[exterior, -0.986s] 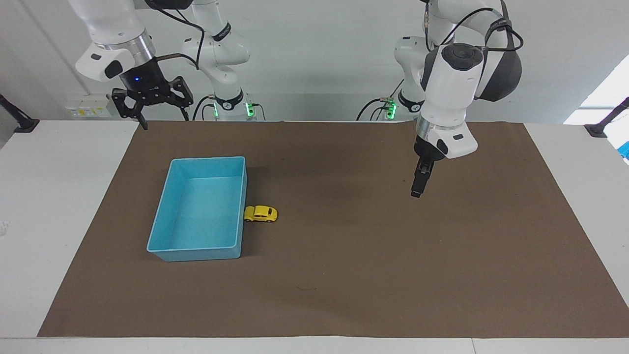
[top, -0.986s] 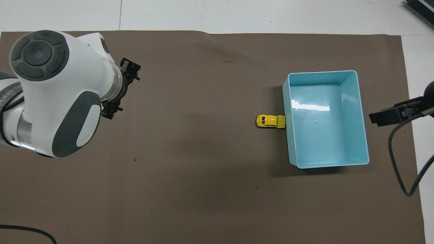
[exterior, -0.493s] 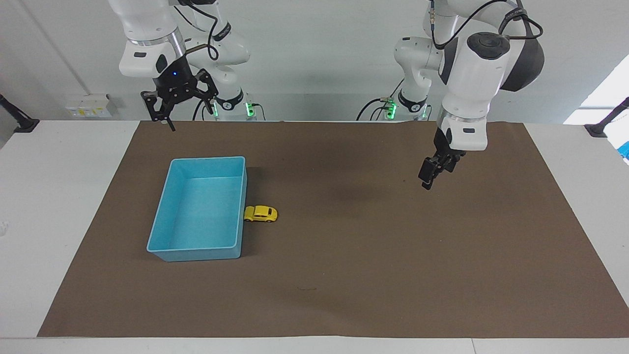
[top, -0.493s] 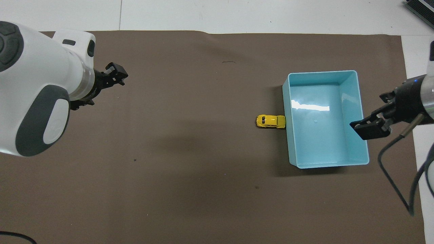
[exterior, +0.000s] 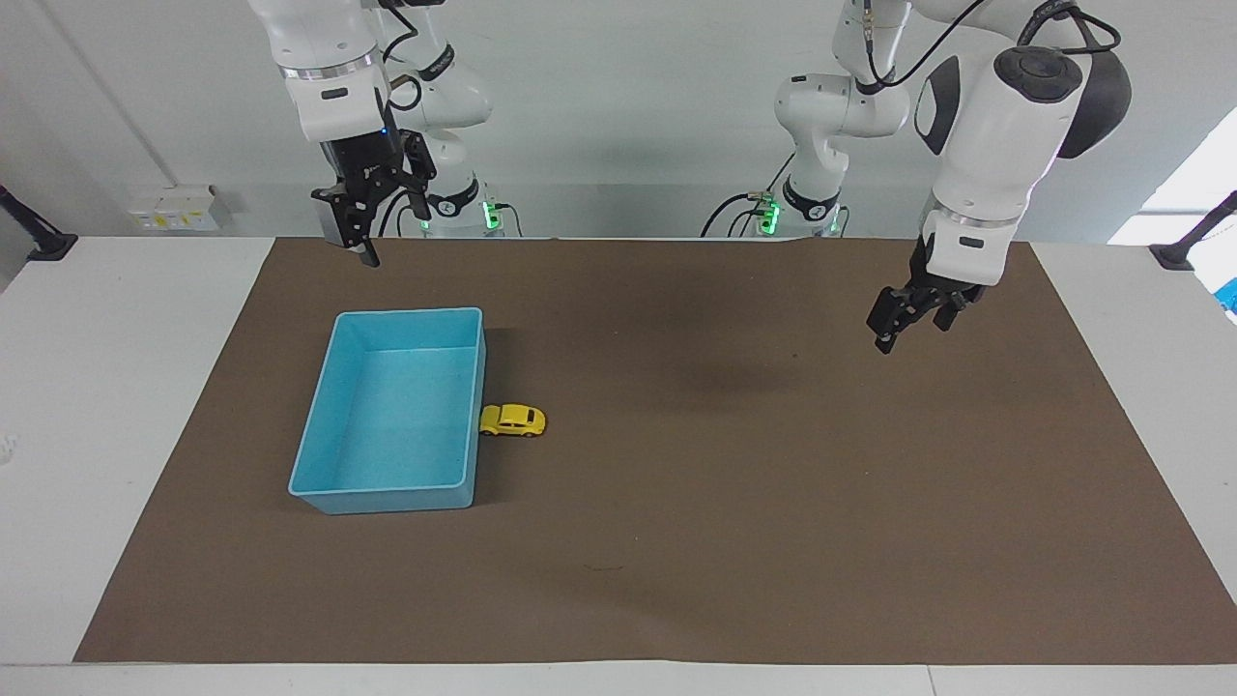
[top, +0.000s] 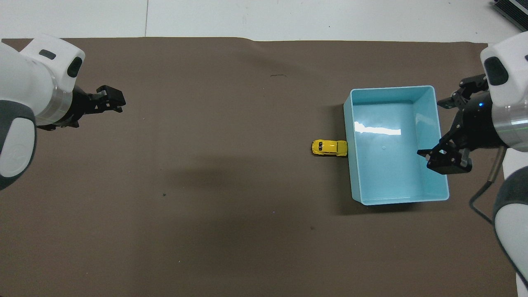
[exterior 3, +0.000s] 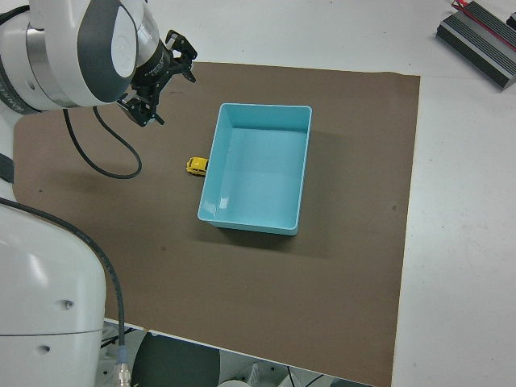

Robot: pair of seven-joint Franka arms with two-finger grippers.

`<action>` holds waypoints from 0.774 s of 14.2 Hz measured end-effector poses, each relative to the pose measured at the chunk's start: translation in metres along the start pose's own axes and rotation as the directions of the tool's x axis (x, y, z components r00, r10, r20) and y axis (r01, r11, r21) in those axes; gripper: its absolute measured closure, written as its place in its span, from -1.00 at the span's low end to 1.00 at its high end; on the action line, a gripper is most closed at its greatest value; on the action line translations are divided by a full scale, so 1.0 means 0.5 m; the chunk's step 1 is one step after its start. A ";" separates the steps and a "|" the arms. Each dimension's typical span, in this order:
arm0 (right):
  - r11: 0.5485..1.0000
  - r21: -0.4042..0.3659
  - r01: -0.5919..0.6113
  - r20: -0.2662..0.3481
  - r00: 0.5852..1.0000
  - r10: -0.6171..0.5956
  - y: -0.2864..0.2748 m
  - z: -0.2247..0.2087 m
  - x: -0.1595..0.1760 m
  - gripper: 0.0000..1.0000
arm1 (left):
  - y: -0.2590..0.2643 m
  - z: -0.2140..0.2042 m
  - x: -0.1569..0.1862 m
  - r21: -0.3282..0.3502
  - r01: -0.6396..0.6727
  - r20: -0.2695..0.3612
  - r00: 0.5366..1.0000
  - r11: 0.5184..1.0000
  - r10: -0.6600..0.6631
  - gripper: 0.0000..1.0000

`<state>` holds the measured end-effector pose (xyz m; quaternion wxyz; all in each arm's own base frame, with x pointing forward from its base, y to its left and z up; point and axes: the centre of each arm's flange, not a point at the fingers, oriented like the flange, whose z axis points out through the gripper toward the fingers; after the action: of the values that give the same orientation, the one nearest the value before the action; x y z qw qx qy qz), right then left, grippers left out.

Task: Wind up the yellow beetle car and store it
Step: 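Reach the right gripper over the bin down to the car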

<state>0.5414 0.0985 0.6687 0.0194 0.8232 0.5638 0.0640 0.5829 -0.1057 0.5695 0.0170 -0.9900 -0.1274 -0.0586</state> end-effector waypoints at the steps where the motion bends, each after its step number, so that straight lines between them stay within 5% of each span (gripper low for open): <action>1: 0.997 -0.006 0.074 -0.004 0.997 -0.074 0.004 0.004 0.002 -1.00 | -0.023 -0.004 0.003 0.005 -0.035 0.007 0.999 0.999 0.035 -1.00; 4: 0.972 0.010 0.237 -0.001 0.972 -0.237 0.020 0.040 0.015 -1.00 | -0.080 -0.023 0.006 0.006 -0.144 0.030 0.989 0.990 0.144 -1.00; 11: 0.938 0.105 0.331 -0.003 0.943 -0.332 0.014 0.160 0.112 -1.00 | -0.164 -0.071 -0.013 -0.024 -0.324 0.072 0.943 0.946 0.325 -1.00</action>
<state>0.5781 0.1515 0.5947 -0.0091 0.7168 0.6967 0.0243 0.5521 -0.0295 0.6053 0.0159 -0.9990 0.0369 -0.0188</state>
